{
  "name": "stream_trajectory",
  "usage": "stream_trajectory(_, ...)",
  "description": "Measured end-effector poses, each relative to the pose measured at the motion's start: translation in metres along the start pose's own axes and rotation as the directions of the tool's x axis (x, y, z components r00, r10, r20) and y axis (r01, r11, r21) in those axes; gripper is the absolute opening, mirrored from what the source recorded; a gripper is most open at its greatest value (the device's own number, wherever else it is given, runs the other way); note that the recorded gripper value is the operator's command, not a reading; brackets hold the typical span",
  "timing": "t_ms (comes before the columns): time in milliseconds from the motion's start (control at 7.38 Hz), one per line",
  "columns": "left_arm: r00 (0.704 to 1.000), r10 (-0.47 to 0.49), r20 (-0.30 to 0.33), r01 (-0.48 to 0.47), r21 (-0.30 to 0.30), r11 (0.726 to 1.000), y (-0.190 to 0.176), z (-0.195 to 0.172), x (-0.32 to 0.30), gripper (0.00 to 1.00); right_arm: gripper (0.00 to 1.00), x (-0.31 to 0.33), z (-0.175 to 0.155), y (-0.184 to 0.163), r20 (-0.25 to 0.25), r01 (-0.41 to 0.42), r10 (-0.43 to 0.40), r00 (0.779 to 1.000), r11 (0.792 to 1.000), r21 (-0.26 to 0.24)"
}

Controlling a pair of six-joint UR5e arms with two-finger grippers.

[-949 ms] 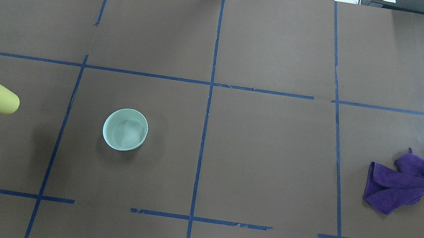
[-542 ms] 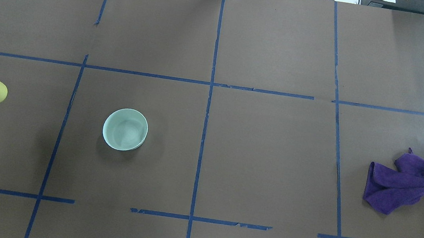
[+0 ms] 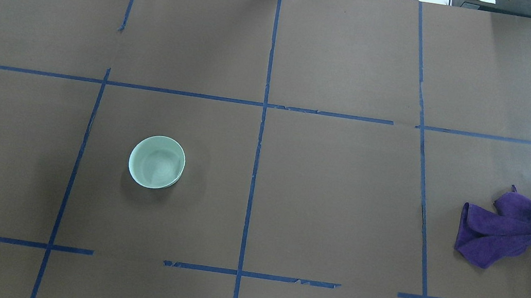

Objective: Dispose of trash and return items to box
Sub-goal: 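Drop the cup in the clear bin while the right gripper reaches the purple cloth, then grasp the purple cloth with the right gripper and lift it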

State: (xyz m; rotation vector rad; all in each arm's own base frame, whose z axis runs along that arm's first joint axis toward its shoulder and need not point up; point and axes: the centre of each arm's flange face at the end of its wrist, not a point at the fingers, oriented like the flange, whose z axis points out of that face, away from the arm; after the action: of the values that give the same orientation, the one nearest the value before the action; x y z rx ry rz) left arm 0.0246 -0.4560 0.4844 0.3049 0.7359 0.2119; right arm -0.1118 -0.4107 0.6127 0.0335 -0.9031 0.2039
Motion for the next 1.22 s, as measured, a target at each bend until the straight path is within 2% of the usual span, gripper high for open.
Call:
stream_trajectory(407,0.994,0.061,0.090,-0.063,0.025,0.998,0.013,-0.031,-0.072,0.00,1.00,-0.033,0.025,0.052,-0.042,-0.029,0.027,0.999,0.998,-0.059)
stream_trajectory(542,0.987,0.068,0.143,-0.072,0.026,0.997,0.017,-0.039,-0.094,0.00,1.00,-0.038,0.037,0.066,-0.058,-0.023,0.019,0.998,0.997,-0.069)
stream_trajectory(814,0.978,0.086,0.191,-0.090,0.009,0.996,0.019,-0.043,-0.120,0.00,1.00,-0.041,0.055,0.086,-0.090,-0.020,0.013,0.996,0.997,-0.076)
stream_trajectory(949,0.975,0.102,0.198,-0.103,-0.003,0.995,0.022,-0.042,-0.132,0.00,0.55,-0.038,0.060,0.090,-0.103,-0.023,0.015,0.995,0.997,-0.078)
stream_trajectory(1085,0.973,0.110,0.204,-0.110,-0.012,0.994,0.027,-0.042,-0.144,0.00,0.01,-0.032,0.063,0.092,-0.118,-0.029,0.020,0.993,0.997,-0.078)
stream_trajectory(1220,0.972,0.114,0.207,-0.111,-0.023,0.994,0.031,-0.039,-0.153,0.00,0.00,-0.028,0.065,0.092,-0.129,-0.033,0.023,0.991,0.997,-0.074)
